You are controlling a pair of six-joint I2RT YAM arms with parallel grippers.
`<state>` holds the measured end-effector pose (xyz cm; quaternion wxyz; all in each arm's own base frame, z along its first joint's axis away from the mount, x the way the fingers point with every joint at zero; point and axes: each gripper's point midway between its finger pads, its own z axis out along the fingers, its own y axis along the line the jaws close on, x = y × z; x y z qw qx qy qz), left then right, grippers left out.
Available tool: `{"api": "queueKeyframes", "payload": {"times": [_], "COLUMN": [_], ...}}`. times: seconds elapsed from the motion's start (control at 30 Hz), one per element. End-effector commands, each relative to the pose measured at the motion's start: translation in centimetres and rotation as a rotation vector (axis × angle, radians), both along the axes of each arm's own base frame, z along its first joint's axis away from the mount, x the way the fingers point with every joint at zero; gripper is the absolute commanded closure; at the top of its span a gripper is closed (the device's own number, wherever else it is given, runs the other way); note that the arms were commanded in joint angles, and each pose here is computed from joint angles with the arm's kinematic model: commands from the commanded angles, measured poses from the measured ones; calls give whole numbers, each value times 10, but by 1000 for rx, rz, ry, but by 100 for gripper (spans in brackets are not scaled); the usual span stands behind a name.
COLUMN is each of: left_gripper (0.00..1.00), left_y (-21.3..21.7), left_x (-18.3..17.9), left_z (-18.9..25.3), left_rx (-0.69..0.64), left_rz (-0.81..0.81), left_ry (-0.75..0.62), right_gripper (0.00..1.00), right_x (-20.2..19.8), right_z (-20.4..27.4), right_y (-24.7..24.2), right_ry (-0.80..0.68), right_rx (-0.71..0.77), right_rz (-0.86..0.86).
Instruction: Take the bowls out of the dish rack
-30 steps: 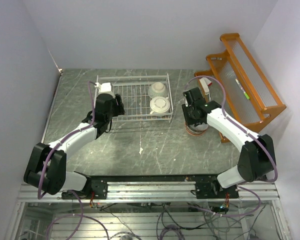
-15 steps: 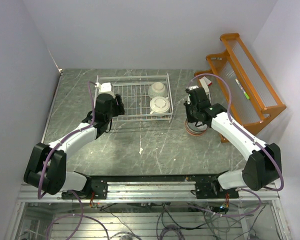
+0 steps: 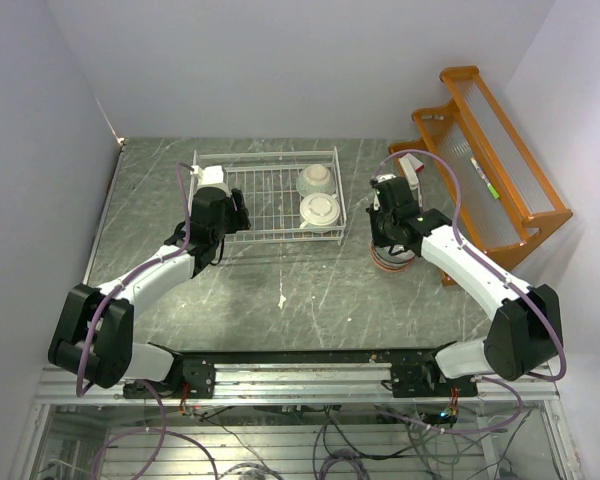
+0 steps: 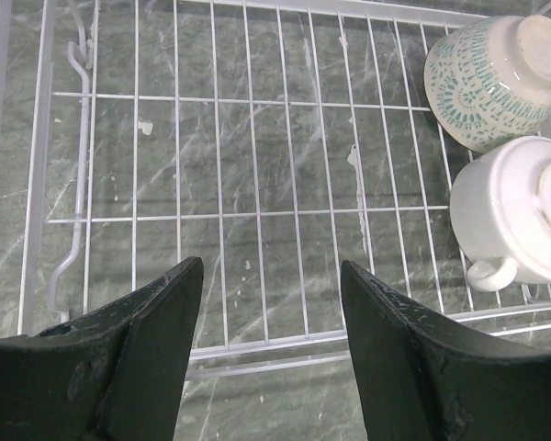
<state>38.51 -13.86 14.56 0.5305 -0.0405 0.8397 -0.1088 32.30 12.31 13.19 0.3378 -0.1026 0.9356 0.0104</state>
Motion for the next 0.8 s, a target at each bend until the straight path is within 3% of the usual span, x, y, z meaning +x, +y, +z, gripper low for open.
{"api": "queueKeyframes", "payload": {"times": [0.0, 0.1, 0.3, 0.6, 0.77], "left_gripper": [28, 28, 28, 27, 28], "left_y": [-6, -8, -19, -50, -49], "left_x": [5, 5, 9, 15, 6], "left_z": [8, 9, 14, 24, 18], "left_rx": [-9, -17, -42, -33, -61], "left_rz": [-19, -29, -63, -114, -115], "left_ry": [-28, -32, -46, -53, -57], "right_gripper": [100, 100, 77, 54, 43], "right_x": [0, 0, 4, 24, 48], "right_z": [-12, -11, 18, 74, 101], "right_y": [-10, -11, -10, -10, 19], "right_ry": [13, 17, -72, -257, -352], "right_rx": [-47, -50, -11, 59, 181], "right_rz": [-24, -30, -42, -99, -37]}}
